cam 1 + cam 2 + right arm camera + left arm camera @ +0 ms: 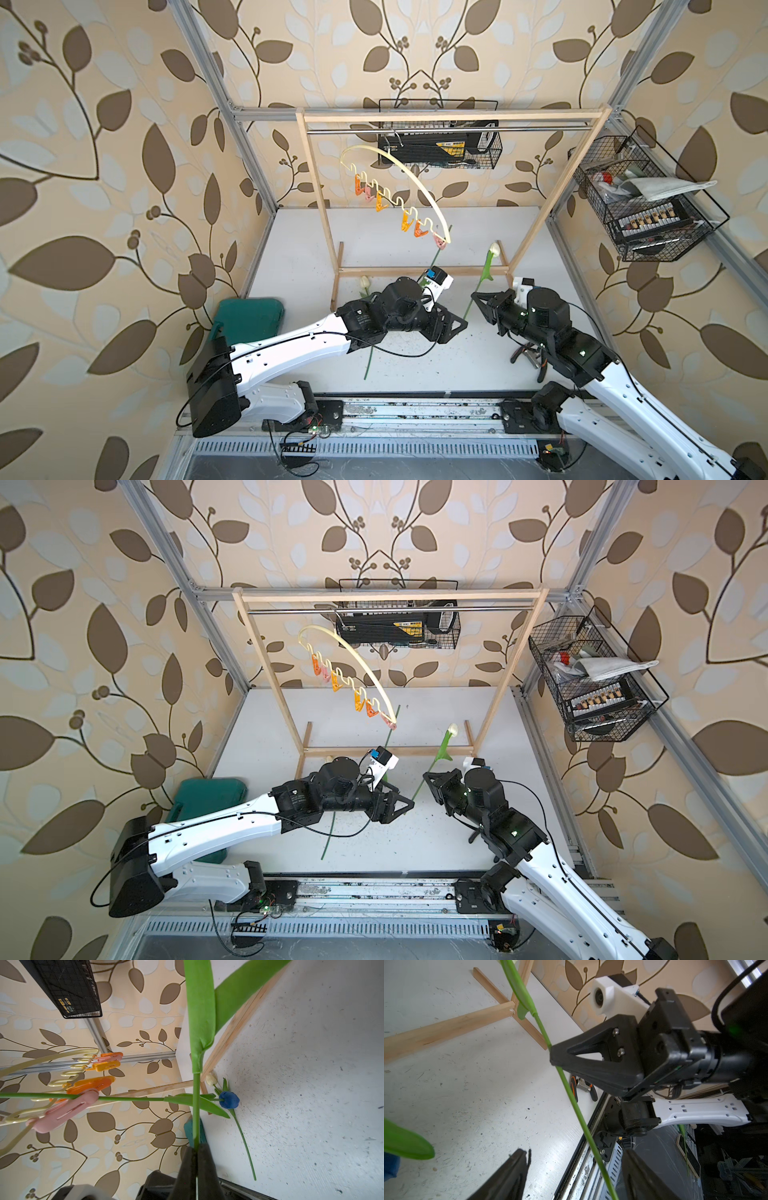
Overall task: Dry the flowers on a clothes hanger
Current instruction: Pick up the flower at the center of the board.
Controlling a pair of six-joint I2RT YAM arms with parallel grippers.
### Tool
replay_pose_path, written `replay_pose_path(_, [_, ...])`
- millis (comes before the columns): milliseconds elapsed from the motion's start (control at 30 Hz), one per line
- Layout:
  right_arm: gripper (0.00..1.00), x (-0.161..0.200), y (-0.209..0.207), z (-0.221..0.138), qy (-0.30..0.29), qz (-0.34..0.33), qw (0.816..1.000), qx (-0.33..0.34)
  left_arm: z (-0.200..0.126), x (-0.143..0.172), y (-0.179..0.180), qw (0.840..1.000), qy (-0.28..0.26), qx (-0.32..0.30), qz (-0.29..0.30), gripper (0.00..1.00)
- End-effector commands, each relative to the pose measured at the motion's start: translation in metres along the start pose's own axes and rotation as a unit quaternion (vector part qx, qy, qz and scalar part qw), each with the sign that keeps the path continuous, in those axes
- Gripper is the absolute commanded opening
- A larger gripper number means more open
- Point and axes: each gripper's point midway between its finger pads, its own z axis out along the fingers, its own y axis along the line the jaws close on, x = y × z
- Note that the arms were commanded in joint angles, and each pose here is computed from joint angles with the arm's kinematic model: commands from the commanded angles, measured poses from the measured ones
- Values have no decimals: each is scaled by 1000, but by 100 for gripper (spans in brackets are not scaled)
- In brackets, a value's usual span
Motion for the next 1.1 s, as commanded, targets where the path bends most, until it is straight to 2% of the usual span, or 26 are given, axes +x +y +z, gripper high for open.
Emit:
replay_pose_path(0, [0,-2,8,-3,-8,-6,1000,-12,-1,-20,-24,999,-22,36,6,71])
replay_pose_path(300, [0,-2,12,-5,-11,-10,1000,-18,9,-19,-20,999,-18,31,-6,59])
replay_pose_path(467, [0,-5,15,-7,-18,-20,999,-21,11,-18,-16,1000,-15,24,-10,47])
replay_pose_path(700, [0,-5,19,-8,-19,-24,999,-21,14,-15,-14,1000,-8,21,-15,37])
replay_pose_path(833, [0,-5,16,-7,-18,-23,999,-18,15,-14,-13,1000,-5,17,-15,26])
replay_pose_path(1067, [0,-2,17,-4,-13,-26,999,-18,16,-12,-9,1000,2,8,-19,13])
